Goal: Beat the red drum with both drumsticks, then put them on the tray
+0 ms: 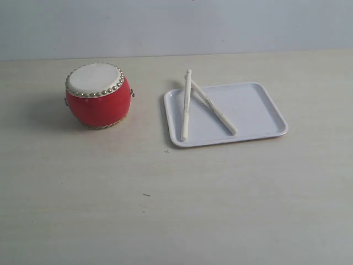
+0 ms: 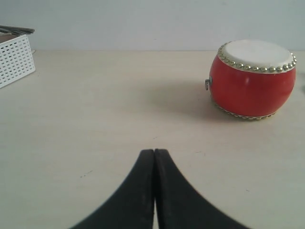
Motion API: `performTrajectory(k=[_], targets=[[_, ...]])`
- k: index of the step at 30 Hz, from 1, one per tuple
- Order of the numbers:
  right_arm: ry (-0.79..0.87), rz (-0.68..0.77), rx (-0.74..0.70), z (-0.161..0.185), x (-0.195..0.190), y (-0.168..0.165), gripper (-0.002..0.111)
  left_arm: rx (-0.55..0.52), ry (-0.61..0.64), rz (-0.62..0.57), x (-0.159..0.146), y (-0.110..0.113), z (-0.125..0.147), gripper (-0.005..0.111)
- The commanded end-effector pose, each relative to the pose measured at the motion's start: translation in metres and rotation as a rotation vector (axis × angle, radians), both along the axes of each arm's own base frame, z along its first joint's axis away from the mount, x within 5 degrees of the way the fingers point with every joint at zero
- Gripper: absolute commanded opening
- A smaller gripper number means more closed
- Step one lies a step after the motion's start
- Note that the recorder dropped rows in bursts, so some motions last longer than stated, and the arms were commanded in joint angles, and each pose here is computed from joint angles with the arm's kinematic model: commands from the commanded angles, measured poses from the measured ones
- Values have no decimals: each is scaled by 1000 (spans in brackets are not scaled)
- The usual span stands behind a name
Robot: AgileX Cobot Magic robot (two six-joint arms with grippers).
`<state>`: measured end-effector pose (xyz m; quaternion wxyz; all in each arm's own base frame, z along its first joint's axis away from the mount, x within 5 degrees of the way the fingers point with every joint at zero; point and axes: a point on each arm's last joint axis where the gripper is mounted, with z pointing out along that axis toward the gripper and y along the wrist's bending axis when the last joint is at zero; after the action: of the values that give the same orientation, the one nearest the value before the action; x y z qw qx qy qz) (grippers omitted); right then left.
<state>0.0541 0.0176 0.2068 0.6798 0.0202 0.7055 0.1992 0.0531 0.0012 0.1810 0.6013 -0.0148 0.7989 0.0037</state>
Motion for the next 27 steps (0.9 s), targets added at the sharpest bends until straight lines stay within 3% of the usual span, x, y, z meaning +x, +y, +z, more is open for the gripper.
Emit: performTrajectory(k=[1, 5, 27], targets=[[2, 4, -11, -2, 0, 0, 0, 37, -12, -5, 0, 0, 0, 0], [2, 4, -11, -2, 0, 0, 0, 129, -8, -22, 0, 1, 0, 0], [2, 4, -11, -2, 0, 0, 0, 131, -6, -23, 0, 1, 0, 0]])
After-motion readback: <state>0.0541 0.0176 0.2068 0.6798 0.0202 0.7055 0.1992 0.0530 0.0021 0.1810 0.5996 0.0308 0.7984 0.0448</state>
